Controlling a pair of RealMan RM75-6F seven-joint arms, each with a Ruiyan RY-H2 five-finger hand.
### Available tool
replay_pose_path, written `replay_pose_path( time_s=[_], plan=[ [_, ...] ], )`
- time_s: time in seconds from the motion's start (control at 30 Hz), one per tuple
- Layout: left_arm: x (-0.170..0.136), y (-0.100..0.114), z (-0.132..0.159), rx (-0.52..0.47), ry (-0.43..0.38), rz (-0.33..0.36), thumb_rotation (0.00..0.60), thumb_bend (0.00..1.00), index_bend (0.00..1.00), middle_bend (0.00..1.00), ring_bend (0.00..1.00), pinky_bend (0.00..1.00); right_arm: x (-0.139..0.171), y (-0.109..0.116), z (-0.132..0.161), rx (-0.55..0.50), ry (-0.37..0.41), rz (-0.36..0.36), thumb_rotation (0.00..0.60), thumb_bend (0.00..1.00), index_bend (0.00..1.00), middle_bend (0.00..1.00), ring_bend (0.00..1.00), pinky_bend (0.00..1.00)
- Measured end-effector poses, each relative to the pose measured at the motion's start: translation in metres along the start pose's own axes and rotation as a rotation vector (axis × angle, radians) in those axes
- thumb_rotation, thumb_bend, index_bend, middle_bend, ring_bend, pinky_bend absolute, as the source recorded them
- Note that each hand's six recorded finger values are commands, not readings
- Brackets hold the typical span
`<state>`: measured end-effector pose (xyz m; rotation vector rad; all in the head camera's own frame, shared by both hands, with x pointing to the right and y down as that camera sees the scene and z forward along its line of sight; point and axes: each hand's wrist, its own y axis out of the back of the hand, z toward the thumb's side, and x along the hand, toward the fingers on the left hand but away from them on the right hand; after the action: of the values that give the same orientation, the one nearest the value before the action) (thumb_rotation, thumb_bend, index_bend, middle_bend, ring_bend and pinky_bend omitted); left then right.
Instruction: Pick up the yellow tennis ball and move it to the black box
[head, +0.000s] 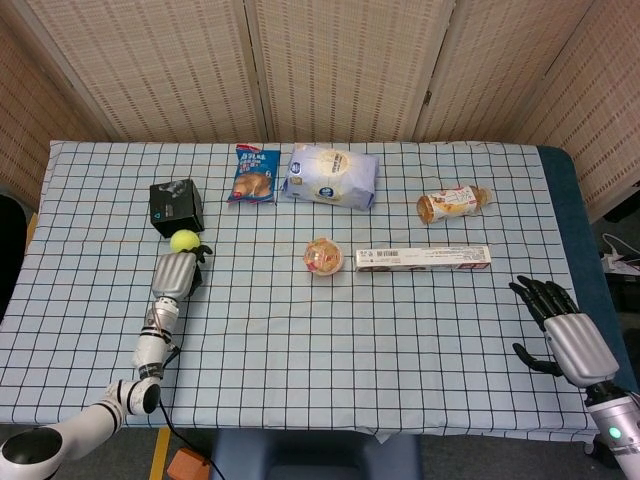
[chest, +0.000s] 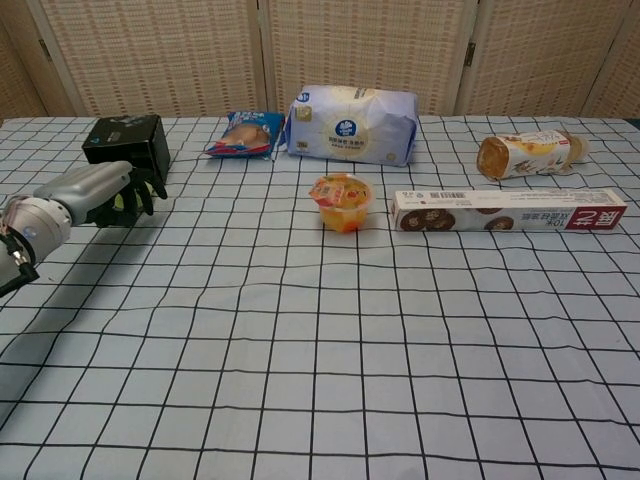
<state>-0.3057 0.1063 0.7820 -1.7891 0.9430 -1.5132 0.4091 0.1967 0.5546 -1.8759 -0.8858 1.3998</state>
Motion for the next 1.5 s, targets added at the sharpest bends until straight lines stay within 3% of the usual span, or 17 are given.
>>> replay_pose_path(
  time_s=[0.3, 0.43, 0.67, 0.9, 1.17, 1.5],
  plan=[
    [0.005, -0.005, -0.007, 0.042, 0.025, -0.012, 0.6, 0.8, 0.31, 0.37, 0.38, 0.64, 0.0, 0.001, -0.001, 0.0, -0.004, -0.004, 0.6, 0.26, 0.04, 0.0, 0.0, 0.0],
    [0.008, -0.003, -0.007, 0.051, 0.025, 0.0, 0.6, 0.73, 0.28, 0.32, 0.33, 0.59, -0.001, 0.001, -0.002, 0.0, -0.008, -0.002, 0.6, 0.26, 0.04, 0.0, 0.0, 0.0],
    [0.013, -0.001, -0.007, 0.059, 0.025, 0.008, 0.6, 0.7, 0.22, 0.25, 0.25, 0.51, -0.002, 0.0, -0.003, 0.0, -0.013, -0.002, 0.6, 0.26, 0.04, 0.0, 0.0, 0.0],
    [0.014, -0.005, -0.008, 0.059, 0.022, -0.013, 0.6, 0.67, 0.2, 0.23, 0.23, 0.43, -0.002, 0.0, -0.003, 0.001, -0.014, -0.002, 0.6, 0.26, 0.04, 0.0, 0.0, 0.0],
    [0.015, -0.008, -0.006, 0.041, 0.006, -0.046, 0.6, 0.63, 0.09, 0.1, 0.08, 0.27, -0.003, 0.0, -0.003, 0.0, -0.017, 0.001, 0.6, 0.26, 0.04, 0.0, 0.0, 0.0],
    [0.017, -0.006, -0.005, 0.061, -0.003, -0.045, 0.6, 0.61, 0.07, 0.07, 0.03, 0.21, -0.003, 0.0, -0.004, -0.001, -0.02, 0.004, 0.6, 0.26, 0.04, 0.0, 0.0, 0.0]
  ],
)
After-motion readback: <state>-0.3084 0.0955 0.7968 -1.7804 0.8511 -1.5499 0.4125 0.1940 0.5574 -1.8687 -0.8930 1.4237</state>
